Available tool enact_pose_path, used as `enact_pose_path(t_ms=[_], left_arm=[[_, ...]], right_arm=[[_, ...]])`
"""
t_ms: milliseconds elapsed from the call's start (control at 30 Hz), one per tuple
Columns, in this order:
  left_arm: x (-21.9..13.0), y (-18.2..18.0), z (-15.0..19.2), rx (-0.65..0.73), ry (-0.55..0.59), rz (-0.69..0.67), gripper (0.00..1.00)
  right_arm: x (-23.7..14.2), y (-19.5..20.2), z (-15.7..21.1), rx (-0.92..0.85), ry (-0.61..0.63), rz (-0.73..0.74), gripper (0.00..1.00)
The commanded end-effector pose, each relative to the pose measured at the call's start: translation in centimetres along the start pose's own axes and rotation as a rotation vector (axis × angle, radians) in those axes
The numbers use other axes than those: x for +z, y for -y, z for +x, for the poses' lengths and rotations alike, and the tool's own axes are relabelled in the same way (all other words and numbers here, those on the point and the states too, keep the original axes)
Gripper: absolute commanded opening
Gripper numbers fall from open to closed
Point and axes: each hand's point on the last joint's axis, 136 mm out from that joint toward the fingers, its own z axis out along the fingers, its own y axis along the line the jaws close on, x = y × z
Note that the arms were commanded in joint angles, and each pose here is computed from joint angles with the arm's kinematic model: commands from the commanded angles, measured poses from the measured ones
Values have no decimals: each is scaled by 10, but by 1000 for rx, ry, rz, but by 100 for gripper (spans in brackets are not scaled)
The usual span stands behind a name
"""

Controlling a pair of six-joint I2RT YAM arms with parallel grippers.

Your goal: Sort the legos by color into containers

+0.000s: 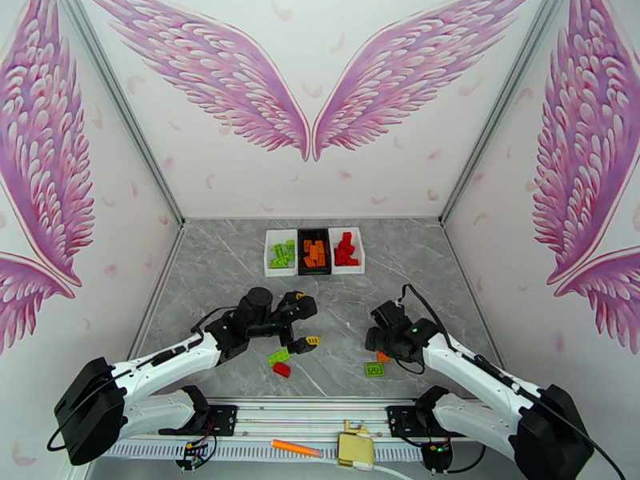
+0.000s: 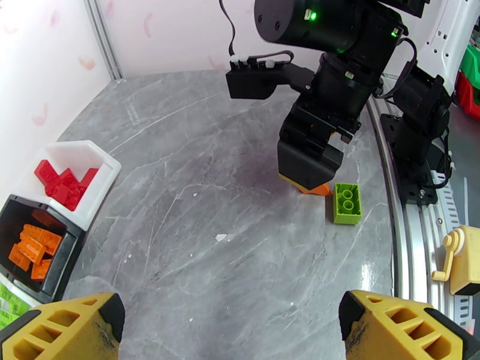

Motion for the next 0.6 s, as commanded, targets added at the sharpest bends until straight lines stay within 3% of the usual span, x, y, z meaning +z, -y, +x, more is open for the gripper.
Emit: enact_pose_path(t_ms=[0,300,567], left_arm=[[-4,-2,-16,23,24,-7,99],[-7,-3,-14,19,28,-23,99],[-7,-3,-11,22,26,-30,99]], right_arm=[[-1,-6,-2,-27,-19,-13,73],[9,-7,4,-119,-84,17,66],[18,-11,9,-141,-127,11,53]])
